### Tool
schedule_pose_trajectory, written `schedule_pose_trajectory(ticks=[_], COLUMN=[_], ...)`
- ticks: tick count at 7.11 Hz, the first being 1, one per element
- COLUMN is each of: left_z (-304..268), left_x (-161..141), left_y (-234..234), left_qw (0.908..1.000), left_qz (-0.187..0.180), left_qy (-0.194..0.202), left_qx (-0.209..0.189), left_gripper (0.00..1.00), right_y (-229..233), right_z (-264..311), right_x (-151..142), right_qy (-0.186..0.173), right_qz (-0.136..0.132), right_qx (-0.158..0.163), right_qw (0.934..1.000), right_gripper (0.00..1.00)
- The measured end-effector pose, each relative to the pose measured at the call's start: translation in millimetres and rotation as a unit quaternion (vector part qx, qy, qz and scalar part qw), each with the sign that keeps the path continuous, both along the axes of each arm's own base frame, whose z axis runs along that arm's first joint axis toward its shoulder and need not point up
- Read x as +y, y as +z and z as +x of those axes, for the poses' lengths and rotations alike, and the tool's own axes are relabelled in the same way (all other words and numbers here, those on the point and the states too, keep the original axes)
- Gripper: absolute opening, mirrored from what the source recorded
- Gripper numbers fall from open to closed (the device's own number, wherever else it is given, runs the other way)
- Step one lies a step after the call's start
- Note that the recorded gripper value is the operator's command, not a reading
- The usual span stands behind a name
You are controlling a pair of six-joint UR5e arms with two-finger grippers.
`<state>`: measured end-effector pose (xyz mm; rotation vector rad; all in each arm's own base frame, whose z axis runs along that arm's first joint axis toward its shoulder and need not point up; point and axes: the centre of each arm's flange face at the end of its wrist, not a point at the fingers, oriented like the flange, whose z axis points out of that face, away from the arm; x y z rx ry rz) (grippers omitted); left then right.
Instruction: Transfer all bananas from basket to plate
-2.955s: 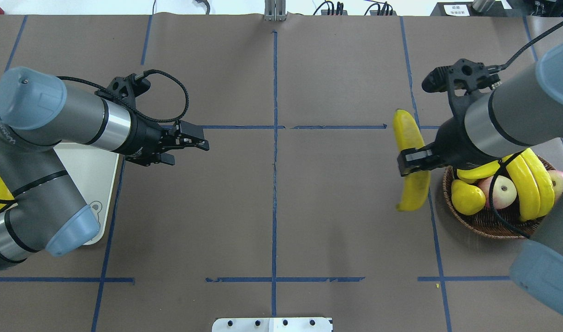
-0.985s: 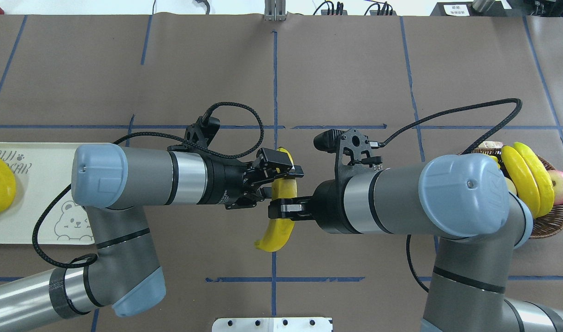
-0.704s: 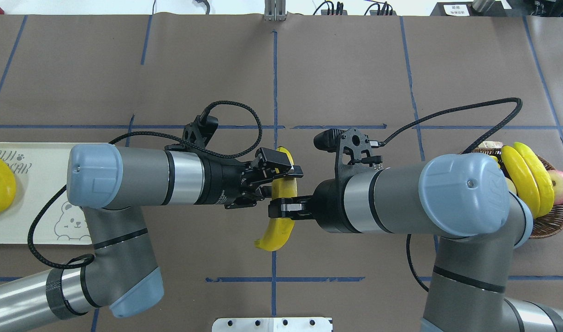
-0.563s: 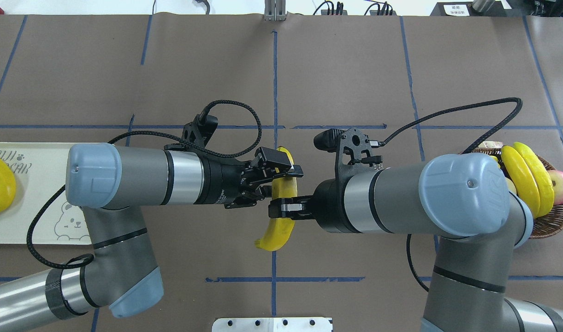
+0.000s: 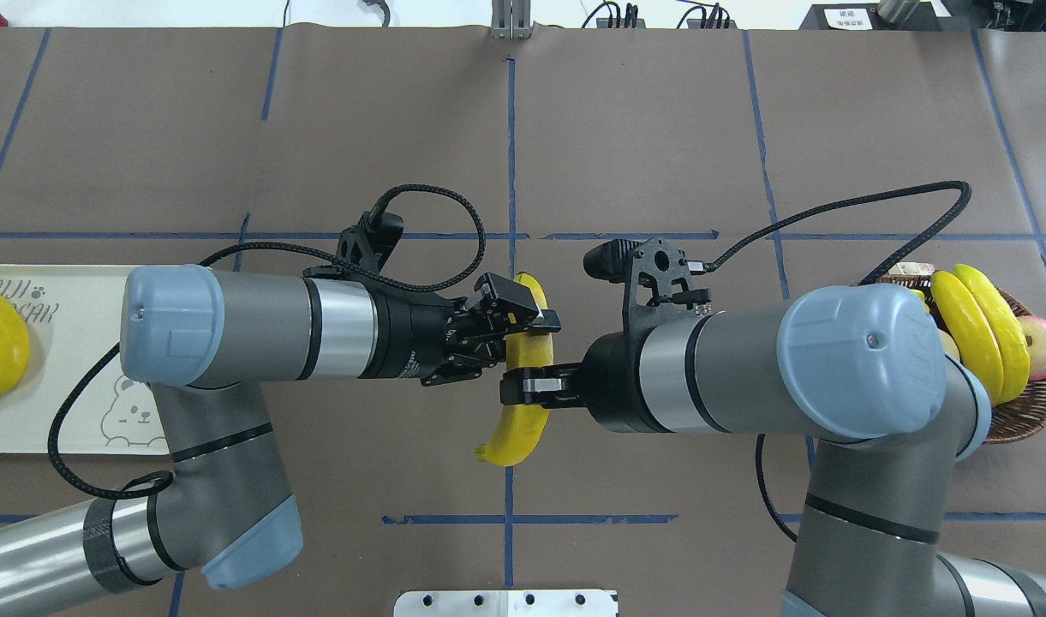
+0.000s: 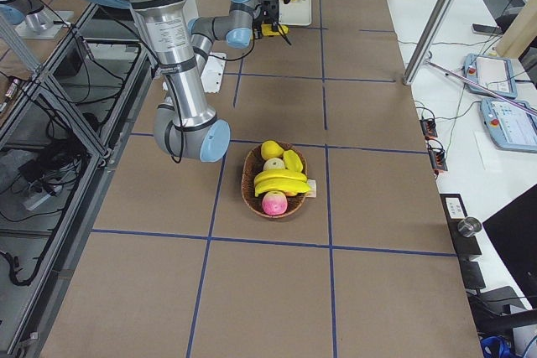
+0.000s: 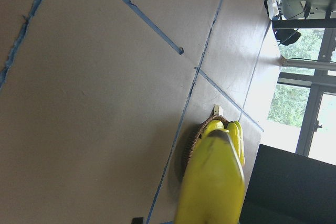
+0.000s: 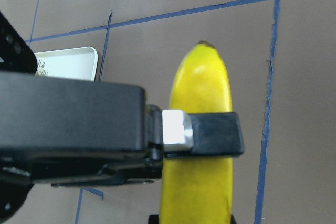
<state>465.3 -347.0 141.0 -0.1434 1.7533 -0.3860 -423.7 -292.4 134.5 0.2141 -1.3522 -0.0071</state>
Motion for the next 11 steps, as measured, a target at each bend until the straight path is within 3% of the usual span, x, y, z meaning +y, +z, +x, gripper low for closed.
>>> schedule_pose_trajectory(ticks=[6, 7, 8, 10, 11], left_z=[-8, -11, -21, -65, -98], left_x=[-23, -36, -55, -93, -105], left_y=[12, 30, 61, 132, 174], left_qw=[0.9996, 0.9981, 0.9926, 0.9685, 0.9551], left_qz=[-0.008, -0.021, -0.029, -0.009, -0.002], left_qy=[-0.02, -0.031, -0.044, -0.05, -0.047], left_qx=[-0.018, -0.049, -0.109, -0.244, -0.292], left_gripper=[0.0, 0.0, 0.0, 0.0, 0.0], right_y=[-2, -1, 1, 16, 27], right_z=[5, 9, 15, 38, 55], right_x=[-2, -4, -10, -26, -35], right_qy=[0.003, 0.007, 0.014, 0.036, 0.05], right_qz=[-0.002, -0.002, -0.003, -0.017, -0.031], right_qx=[-0.002, -0.002, -0.001, 0.028, 0.052], right_qw=[1.0, 1.0, 0.9999, 0.9988, 0.9969], right_gripper=[1.0, 1.0, 1.0, 1.0, 1.0])
